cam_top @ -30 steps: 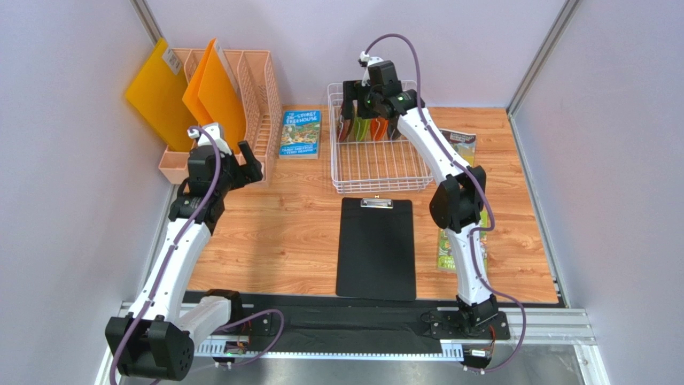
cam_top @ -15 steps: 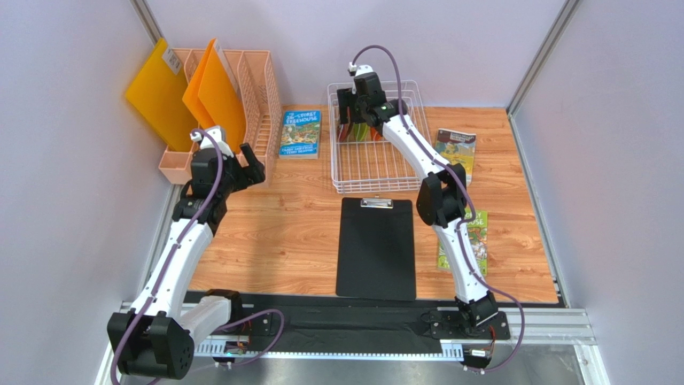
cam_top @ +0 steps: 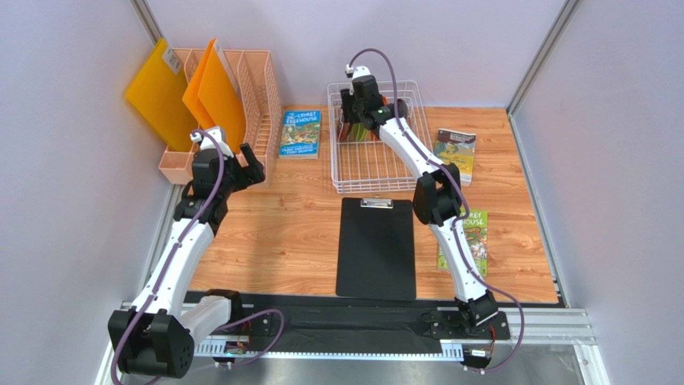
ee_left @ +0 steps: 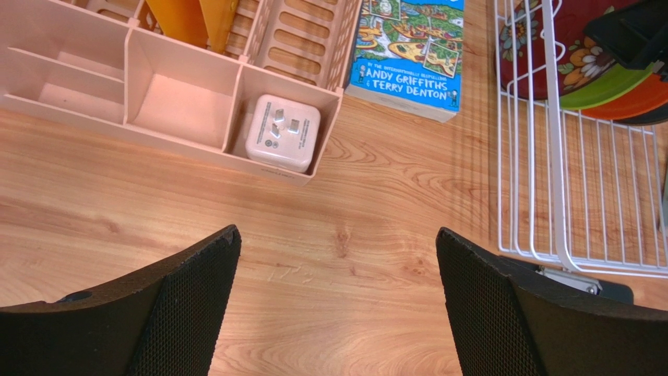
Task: Unload the plates from the dish rack
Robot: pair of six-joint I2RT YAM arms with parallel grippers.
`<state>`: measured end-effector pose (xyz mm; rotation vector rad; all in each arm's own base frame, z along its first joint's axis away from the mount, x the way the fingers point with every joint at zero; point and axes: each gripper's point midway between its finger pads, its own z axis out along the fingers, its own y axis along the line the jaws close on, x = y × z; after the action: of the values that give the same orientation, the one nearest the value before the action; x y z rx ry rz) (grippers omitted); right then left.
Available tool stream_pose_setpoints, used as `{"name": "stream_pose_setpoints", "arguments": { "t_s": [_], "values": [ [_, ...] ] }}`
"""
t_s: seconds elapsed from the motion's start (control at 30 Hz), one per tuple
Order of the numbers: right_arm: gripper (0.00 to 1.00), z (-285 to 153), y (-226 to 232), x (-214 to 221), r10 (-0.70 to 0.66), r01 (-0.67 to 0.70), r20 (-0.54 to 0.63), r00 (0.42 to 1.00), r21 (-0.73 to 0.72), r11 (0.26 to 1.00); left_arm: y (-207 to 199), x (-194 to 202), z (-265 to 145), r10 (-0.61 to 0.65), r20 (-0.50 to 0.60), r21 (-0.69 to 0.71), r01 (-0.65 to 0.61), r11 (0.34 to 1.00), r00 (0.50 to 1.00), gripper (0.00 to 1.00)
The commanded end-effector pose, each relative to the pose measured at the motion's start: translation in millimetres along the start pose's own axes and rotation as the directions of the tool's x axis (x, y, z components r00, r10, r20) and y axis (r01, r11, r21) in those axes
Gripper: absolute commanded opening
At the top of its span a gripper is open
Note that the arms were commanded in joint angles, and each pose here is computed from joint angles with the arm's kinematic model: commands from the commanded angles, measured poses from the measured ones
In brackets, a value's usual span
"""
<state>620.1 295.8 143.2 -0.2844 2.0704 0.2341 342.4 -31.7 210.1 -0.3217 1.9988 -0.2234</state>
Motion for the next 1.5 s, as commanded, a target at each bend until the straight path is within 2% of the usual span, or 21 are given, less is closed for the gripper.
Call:
{"name": "stream_pose_setpoints", "arguments": {
  "t_s": [0.0,0.03,0.07,0.13,0.23,0.43,0.63,0.9,0.97,1.17,1.23,1.37,1.47],
  "values": [
    [0.38,2,-2,-23,-0.023,0.022,0.081,0.996,0.014,1.0,3,-7,1,0.001,0.035,-0.014,0.0,1.0,0.999,0.99],
    [0.3,2,-1,-23,-0.031,0.029,0.083,0.996,0.021,0.999,4,-8,0,-0.001,0.039,-0.015,0.002,1.0,0.999,0.99],
    [0.27,2,1,-23,-0.039,0.036,0.085,0.996,0.026,0.999,4,-7,0,-0.001,0.037,-0.019,0.002,1.0,0.999,0.99],
    [0.1,-1,3,-26,-0.059,0.055,0.092,0.994,0.044,0.998,4,-8,0,-0.002,0.042,-0.018,0.003,1.0,0.999,0.99],
    [0.0,-7,8,-31,-0.117,0.107,0.107,0.987,0.092,0.99,6,-8,0,-0.001,0.045,-0.026,0.002,1.0,0.999,0.99],
    [0.0,-27,18,-56,-0.207,0.161,0.182,0.961,0.239,0.958,11,-4,-1,0.003,0.036,-0.047,-0.001,0.999,0.999,0.99],
    [0.0,-53,4,-82,-0.245,0.132,0.232,0.941,0.414,0.901,11,-3,-1,0.003,0.032,-0.048,-0.002,0.999,0.999,0.99],
    [0.0,-110,-9,-129,-0.257,0.082,0.31,0.915,0.482,0.872,10,0,-2,-0.001,0.016,-0.045,0.001,0.999,1.0,1.0],
    [0.0,-118,-9,-129,-0.262,0.079,0.312,0.913,0.496,0.865,9,-1,-3,-0.001,0.016,-0.04,0.001,0.999,1.0,0.99],
    [0.0,-145,-14,-134,-0.248,0.06,0.322,0.914,0.498,0.865,0,-1,-8,-0.011,0.013,0.011,0.011,1.0,1.0,1.0],
    [0.0,-166,-11,-142,-0.216,0.03,0.344,0.914,0.472,0.881,-7,0,-10,-0.011,0.01,0.049,0.011,0.999,1.0,1.0],
    [0.0,-212,-1,-128,-0.142,0.032,0.309,0.94,0.337,0.941,-28,0,-15,-0.012,0.013,0.174,0.01,0.985,1.0,1.0],
    [0.0,-232,15,-103,-0.078,0.034,0.23,0.97,0.187,0.982,-52,1,-20,-0.023,0.004,0.303,0.021,0.953,1.0,1.0]
  ]
}}
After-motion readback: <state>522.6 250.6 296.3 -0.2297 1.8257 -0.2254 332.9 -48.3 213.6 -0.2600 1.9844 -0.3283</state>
